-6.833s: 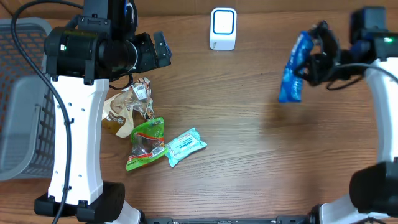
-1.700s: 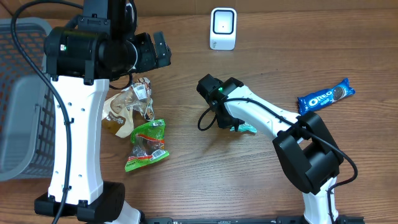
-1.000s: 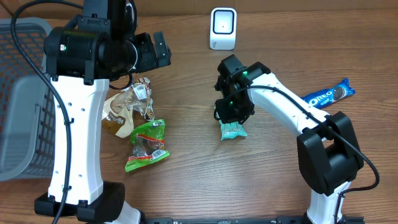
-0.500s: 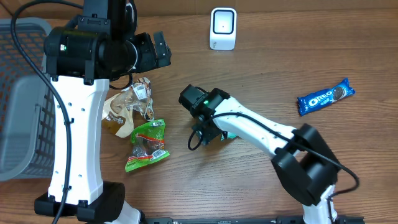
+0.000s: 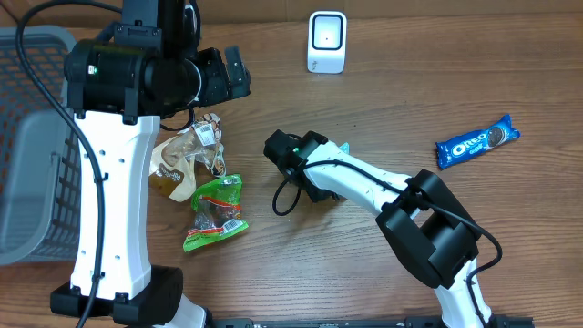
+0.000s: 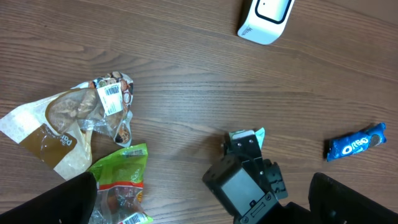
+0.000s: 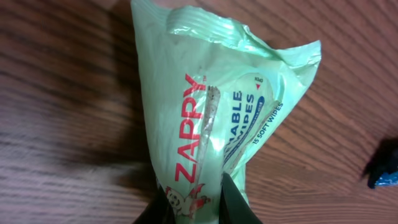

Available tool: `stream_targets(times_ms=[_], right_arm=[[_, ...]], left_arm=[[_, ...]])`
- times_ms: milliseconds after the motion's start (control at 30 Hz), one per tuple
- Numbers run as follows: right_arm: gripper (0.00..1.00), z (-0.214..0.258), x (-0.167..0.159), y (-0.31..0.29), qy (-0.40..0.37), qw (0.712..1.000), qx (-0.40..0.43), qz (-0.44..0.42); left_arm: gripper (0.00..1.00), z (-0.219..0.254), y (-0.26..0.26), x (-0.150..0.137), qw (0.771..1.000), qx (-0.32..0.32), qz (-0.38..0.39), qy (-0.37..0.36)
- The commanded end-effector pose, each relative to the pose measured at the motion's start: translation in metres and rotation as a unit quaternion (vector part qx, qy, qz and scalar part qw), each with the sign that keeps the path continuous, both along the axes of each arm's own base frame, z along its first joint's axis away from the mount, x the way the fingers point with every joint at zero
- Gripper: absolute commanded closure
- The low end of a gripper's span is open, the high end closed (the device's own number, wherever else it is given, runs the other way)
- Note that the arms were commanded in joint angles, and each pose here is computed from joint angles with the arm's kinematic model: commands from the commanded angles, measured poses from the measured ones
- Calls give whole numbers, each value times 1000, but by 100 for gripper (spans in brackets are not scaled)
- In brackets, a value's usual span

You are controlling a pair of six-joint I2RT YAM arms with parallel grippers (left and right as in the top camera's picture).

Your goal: Scan the item barcode

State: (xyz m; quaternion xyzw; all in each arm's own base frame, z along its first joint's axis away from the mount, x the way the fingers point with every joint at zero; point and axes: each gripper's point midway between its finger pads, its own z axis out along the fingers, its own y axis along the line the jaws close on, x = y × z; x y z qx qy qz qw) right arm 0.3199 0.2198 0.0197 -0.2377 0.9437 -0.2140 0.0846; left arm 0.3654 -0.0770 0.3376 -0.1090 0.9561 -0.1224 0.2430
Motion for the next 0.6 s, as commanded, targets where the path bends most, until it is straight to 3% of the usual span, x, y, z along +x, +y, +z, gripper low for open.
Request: stream_targets(times_ms=[0,33,167,333,400,467,500,567], right_arm=[[91,-5,3,-6,3,1000,-5,-11],[96,-5,1,-7,6,1000,-7,-10],[96,-2,-5,-3,26,1000,-4,0],[96,18,-15,40,100,984,142,26],[96,35,-21,68,151,952,256,65],[96,58,-24,86,205,897,382,85],[96,63,-24,88,216,884,405,86],[96,82,-22,91,251,827,495,90]], left_arm=[[0,1,0,2,1000,2,2,-2],[0,1,0,2,1000,2,2,-2],[0,1,0,2,1000,2,2,-2],[0,1,0,2,1000,2,2,-2],[0,1,0,2,1000,2,2,-2],[1,1,0,2,1000,2,2,-2],[0,1,0,2,1000,2,2,-2],[0,1,0,2,1000,2,2,-2]])
